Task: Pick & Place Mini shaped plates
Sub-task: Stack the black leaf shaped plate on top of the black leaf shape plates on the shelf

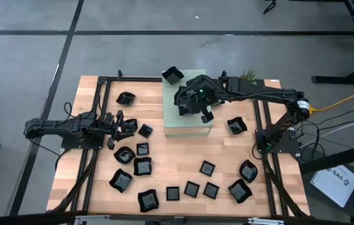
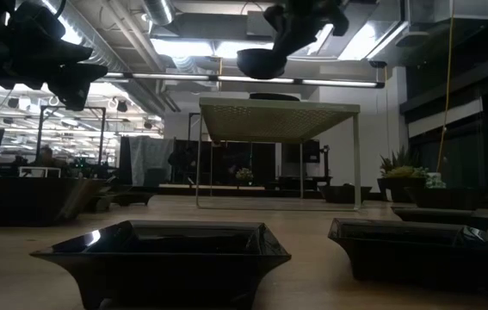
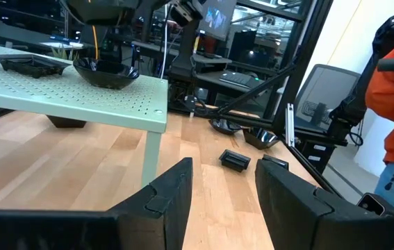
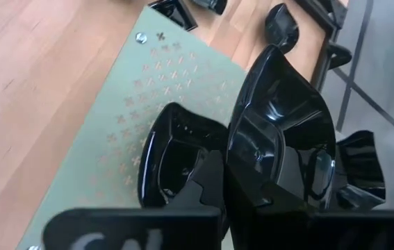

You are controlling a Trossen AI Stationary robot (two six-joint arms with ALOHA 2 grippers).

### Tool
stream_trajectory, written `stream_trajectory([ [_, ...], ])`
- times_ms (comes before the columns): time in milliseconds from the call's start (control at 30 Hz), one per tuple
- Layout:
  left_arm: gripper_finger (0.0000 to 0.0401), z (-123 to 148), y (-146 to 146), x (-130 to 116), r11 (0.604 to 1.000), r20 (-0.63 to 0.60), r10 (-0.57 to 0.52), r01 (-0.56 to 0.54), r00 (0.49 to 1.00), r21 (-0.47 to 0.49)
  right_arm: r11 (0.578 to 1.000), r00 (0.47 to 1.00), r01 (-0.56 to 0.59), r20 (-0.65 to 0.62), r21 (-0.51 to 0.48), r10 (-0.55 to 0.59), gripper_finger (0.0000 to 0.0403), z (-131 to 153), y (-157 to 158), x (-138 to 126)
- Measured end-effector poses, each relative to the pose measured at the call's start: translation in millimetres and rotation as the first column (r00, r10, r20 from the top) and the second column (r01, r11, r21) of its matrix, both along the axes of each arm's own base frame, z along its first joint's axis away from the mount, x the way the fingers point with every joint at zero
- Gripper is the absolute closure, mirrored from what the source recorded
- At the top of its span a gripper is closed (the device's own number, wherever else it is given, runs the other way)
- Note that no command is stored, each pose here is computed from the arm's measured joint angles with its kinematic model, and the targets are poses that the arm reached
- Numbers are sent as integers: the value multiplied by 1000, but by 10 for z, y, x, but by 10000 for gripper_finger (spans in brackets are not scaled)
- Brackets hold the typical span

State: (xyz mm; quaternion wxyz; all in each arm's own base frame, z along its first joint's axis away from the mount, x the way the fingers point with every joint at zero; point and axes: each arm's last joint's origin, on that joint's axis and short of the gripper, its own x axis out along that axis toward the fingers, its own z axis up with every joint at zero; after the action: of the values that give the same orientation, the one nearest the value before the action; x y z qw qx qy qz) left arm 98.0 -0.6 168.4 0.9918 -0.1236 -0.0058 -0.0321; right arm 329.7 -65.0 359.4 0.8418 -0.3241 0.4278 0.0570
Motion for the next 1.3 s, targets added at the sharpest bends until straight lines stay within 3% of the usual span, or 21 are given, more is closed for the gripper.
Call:
stream_trajectory([
  [867, 249, 0, 0, 0, 1000, 0, 0, 0, 1000, 0, 1000, 993, 13, -114, 26, -10, 398, -268, -44, -55],
  [1300, 249, 0, 0, 0, 1000, 0, 0, 0, 1000, 0, 999, 991, 5, -133, 51, 2, 364, -280, -26, -71],
])
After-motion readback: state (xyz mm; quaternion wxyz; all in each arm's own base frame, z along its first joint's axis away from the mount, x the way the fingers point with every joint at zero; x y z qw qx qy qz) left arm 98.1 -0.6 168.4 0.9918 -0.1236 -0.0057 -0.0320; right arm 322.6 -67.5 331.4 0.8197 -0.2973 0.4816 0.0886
